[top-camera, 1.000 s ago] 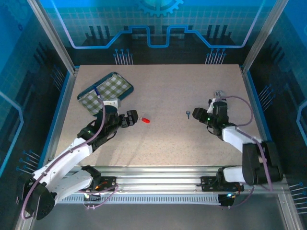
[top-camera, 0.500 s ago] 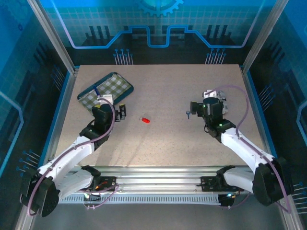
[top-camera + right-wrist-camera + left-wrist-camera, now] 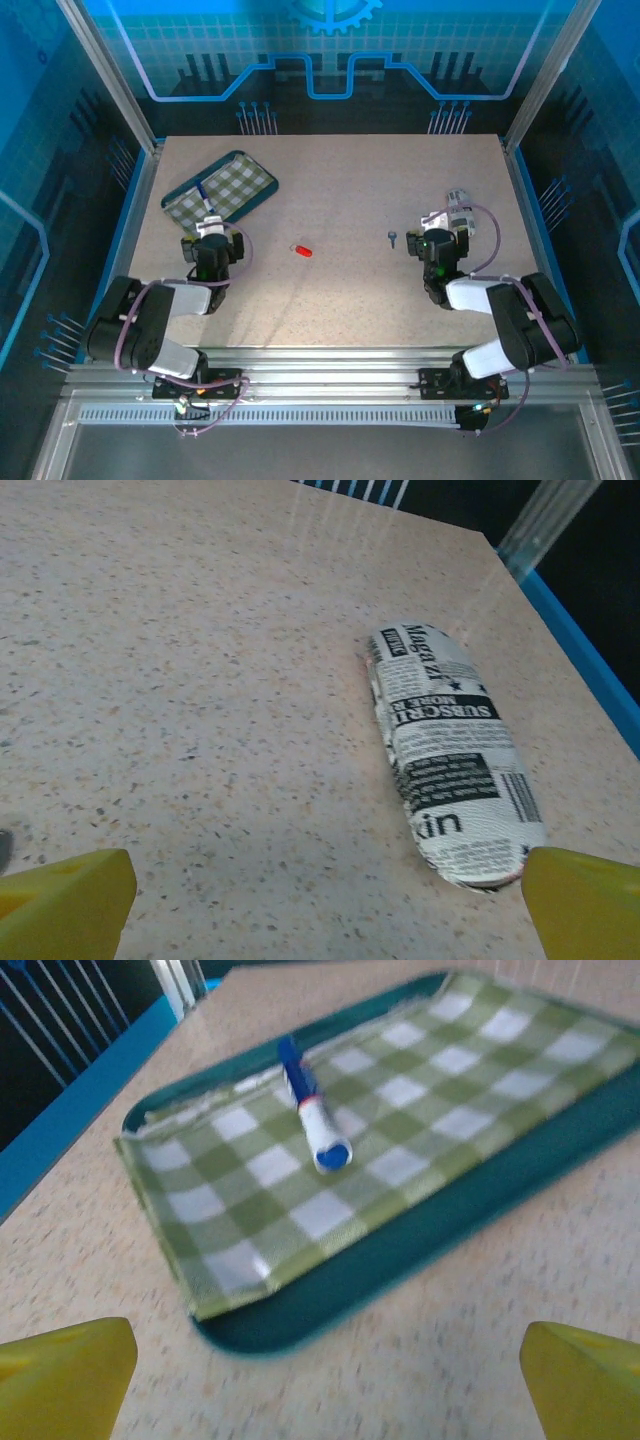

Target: Remove the keys from the keyring

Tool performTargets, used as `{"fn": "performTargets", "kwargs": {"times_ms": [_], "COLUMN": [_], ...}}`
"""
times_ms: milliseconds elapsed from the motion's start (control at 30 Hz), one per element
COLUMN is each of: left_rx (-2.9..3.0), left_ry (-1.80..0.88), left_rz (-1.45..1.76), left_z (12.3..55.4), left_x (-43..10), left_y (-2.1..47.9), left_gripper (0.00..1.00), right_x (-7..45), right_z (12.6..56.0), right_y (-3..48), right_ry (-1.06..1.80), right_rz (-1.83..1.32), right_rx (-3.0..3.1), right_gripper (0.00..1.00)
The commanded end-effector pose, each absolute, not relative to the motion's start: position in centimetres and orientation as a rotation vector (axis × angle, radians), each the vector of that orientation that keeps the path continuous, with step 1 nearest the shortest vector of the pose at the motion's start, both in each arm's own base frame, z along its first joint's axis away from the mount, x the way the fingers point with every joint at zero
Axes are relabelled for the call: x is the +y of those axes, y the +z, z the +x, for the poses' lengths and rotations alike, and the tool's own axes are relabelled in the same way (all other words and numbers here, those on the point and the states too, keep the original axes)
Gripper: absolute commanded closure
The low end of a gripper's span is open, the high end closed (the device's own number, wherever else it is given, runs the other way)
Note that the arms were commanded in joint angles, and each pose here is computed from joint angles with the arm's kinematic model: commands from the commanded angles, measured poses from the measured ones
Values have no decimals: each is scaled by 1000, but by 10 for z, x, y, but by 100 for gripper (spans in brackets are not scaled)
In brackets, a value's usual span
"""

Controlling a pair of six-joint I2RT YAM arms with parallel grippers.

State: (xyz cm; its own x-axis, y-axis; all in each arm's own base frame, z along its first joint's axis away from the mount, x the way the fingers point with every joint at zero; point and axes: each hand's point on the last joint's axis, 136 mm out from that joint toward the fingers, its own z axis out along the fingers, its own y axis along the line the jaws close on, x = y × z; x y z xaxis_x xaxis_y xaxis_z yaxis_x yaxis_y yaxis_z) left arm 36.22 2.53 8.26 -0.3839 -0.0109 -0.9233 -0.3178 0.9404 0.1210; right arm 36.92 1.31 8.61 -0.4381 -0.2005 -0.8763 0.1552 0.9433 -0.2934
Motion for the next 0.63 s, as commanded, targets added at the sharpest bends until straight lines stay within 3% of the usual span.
{"fn": "performTargets", "kwargs": {"times_ms": [0, 100, 600], "left_rx": [1775, 1695, 1825], "left_ry": [149, 127, 142], "left_rz": [-107, -120, -162], "left_z": [377, 375, 390], "left_x": [-4, 3, 8], "left_y": [115, 113, 102], "left_gripper": [1, 1, 1], "right_x": [19, 26, 17], "right_z": [384, 389, 398], "right_y": [123, 102, 99], "right_ry": [-292, -80, -84], "right_rz": [-42, -116, -70], "right_rx": [1800, 1835, 1898], "right_gripper": [0, 0, 0]}}
